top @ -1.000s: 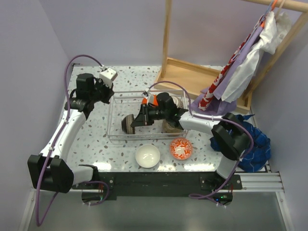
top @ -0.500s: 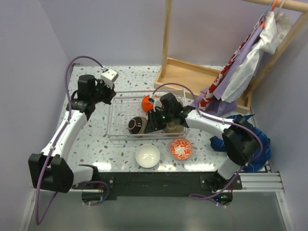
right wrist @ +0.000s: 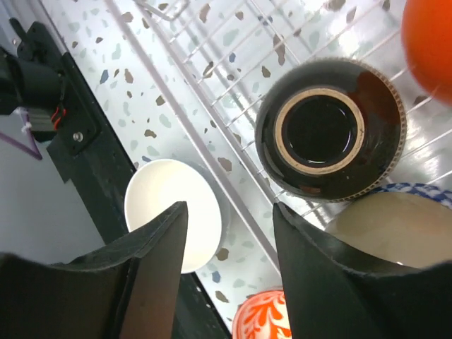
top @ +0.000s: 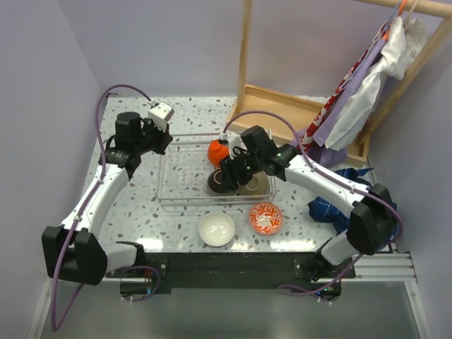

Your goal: Load the bowls into the dish rack

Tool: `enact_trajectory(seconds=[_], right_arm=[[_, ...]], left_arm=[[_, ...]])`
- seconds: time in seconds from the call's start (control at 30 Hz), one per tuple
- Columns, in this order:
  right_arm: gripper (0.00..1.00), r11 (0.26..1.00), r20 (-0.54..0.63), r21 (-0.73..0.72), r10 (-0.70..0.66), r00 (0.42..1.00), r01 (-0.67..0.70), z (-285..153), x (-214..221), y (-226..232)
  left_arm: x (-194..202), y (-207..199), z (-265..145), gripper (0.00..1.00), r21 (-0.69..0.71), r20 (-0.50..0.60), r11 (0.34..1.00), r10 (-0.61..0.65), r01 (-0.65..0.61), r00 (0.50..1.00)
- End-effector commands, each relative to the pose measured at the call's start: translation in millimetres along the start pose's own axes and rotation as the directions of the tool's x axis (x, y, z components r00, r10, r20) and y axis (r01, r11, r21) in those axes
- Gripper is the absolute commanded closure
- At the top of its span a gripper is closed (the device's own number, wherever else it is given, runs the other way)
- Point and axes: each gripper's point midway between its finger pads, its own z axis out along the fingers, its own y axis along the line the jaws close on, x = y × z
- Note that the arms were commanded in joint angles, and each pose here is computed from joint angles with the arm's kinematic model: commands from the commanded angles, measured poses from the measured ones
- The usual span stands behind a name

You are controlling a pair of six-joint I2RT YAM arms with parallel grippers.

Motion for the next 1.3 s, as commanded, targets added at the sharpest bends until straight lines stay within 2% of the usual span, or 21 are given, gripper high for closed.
enact_trajectory(seconds=[0.0, 0.03, 0.07, 0.13, 0.17, 0.23, 0.27, 0.3, 0.37, 0.43, 0.47, 0.57, 0.67, 0.77, 0.87, 0.93, 1.0, 1.17, 1.27], right_arm=[[0.37, 0.968, 0.071, -0.014, -0.247, 0.966, 0.249, -41, -18, 18], [0.35, 0.957, 0.080, -0.007, -0.288, 0.954, 0.289, -50, -18, 20], [0.35, 0.924, 0.062, 0.011, -0.383, 0.922, 0.383, -56, -16, 15], [0.34, 0.887, -0.013, 0.024, -0.461, 0.887, 0.461, -75, -3, 12], [0.33, 0.830, -0.016, 0.027, -0.557, 0.830, 0.558, -88, -1, 12], [0.33, 0.786, -0.096, 0.013, -0.614, 0.784, 0.618, -105, 24, 7], [0.33, 0.722, -0.102, 0.015, -0.687, 0.720, 0.692, -120, 30, 8], [0.33, 0.716, -0.171, -0.004, -0.689, 0.705, 0.698, -126, 52, 1], [0.33, 0.686, -0.211, -0.011, -0.713, 0.669, 0.728, -137, 74, -5], [0.34, 0.668, -0.295, -0.068, -0.723, 0.624, 0.741, -147, 104, -12], [0.35, 0.645, -0.341, -0.110, -0.739, 0.581, 0.756, -147, 122, -19], [0.36, 0.609, -0.448, -0.093, -0.732, 0.513, 0.788, -155, 145, -43], [0.37, 0.556, -0.489, -0.104, -0.751, 0.444, 0.825, -159, 157, -56], [0.36, 0.525, -0.489, -0.134, -0.773, 0.404, 0.841, -158, 165, -59], [0.36, 0.512, -0.466, -0.152, -0.792, 0.395, 0.846, -155, 166, -56], [0.36, 0.503, -0.423, -0.180, -0.815, 0.396, 0.845, -152, 167, -48], [0.36, 0.503, -0.374, -0.147, -0.826, 0.423, 0.852, -145, 157, -43], [0.39, 0.498, -0.319, -0.165, -0.844, 0.432, 0.851, -125, 155, -40], [0.40, 0.473, -0.297, -0.199, -0.864, 0.407, 0.858, -113, 158, -42]], left_arm=[[-45, 3, -21, 0.81, -0.044, 0.141, 0.998, 0.053, -0.048, 0.989], [-48, 2, -24, 0.79, -0.046, 0.150, 0.998, 0.054, -0.047, 0.987], [-49, 1, -26, 0.75, -0.044, 0.155, 0.998, 0.052, -0.046, 0.987], [-50, -3, -32, 0.71, -0.040, 0.171, 0.998, 0.056, -0.050, 0.984], [-46, -4, -32, 0.66, -0.038, 0.166, 0.998, 0.053, -0.048, 0.985], [-47, -4, -38, 0.61, -0.049, 0.177, 0.998, 0.057, -0.049, 0.983], [-43, -5, -40, 0.55, -0.048, 0.163, 0.998, 0.050, -0.043, 0.985], [-44, -3, -45, 0.52, -0.068, 0.164, 0.997, 0.050, -0.039, 0.985], [-33, -5, -48, 0.44, -0.069, 0.134, 0.997, 0.041, -0.032, 0.990], [-28, -9, -54, 0.43, -0.063, 0.123, 0.997, 0.049, -0.042, 0.991], [-19, -11, -55, 0.42, -0.056, 0.097, 0.998, 0.037, -0.032, 0.995], [-4, -16, -62, 0.41, -0.064, 0.087, 0.998, 0.018, -0.012, 0.996], [11, -24, -68, 0.39, -0.049, 0.074, 0.999, 0.001, 0.002, 0.997], [25, -27, -70, 0.40, -0.048, 0.055, 0.999, -0.004, 0.007, 0.998], [42, -29, -67, 0.40, -0.034, 0.023, 0.999, 0.025, -0.024, 0.999], [50, -27, -64, 0.41, -0.042, -0.006, 0.999, 0.025, -0.025, 1.000], [56, -23, -62, 0.41, -0.039, -0.030, 0.999, 0.027, -0.028, 0.999], [59, -2, -64, 0.42, -0.078, -0.097, 0.996, 0.045, -0.053, 0.994], [50, 12, -65, 0.42, -0.100, -0.094, 0.993, 0.048, -0.058, 0.994]])
